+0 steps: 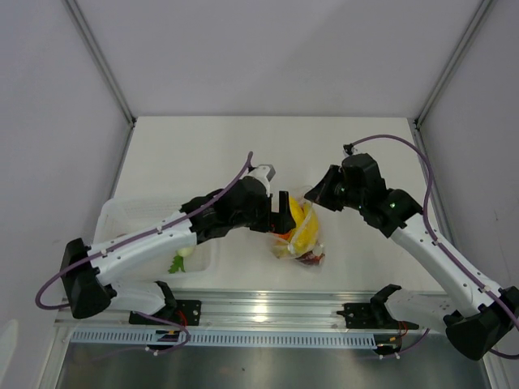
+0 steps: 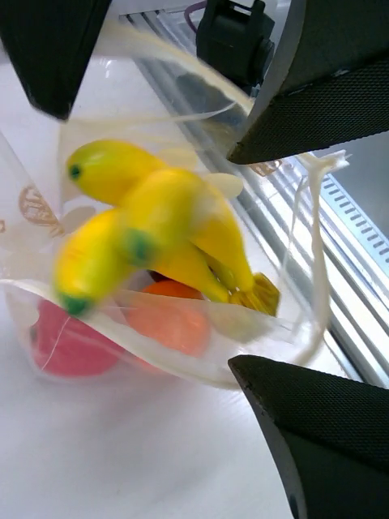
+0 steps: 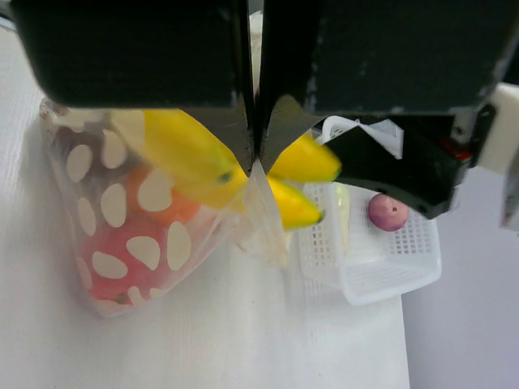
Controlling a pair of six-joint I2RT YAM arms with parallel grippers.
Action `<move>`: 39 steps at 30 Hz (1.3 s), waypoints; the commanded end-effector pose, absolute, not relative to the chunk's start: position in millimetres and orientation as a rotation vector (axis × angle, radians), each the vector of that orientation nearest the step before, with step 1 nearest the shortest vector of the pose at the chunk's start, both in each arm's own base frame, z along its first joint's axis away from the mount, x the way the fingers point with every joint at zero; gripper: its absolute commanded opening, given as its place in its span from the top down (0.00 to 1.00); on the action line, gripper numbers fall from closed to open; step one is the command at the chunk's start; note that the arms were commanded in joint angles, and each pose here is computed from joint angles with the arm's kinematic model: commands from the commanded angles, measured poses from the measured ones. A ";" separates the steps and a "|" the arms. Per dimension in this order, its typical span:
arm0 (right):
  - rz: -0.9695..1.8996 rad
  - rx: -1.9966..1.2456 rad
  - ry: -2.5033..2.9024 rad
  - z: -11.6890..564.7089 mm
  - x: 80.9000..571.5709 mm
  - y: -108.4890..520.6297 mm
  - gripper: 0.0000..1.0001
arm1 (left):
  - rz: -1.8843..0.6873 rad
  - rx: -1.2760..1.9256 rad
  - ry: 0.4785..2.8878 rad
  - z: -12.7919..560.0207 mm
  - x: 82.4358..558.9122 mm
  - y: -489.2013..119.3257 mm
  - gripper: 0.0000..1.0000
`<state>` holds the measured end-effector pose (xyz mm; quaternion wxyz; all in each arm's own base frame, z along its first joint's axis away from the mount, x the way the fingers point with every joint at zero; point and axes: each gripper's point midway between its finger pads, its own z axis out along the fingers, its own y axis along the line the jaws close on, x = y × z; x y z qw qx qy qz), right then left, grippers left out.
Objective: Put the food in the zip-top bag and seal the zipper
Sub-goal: Place the fake fruit in the zipper food storage bag, then adjust the zipper food storage bag at the center of the board.
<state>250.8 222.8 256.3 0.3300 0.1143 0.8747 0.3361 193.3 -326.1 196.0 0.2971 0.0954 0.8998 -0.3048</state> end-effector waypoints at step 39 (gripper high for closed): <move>0.892 0.122 2.289 249.1 250.7 226.4 1.00 | -1.113 0.522 2.210 252.7 199.3 -348.0 0.99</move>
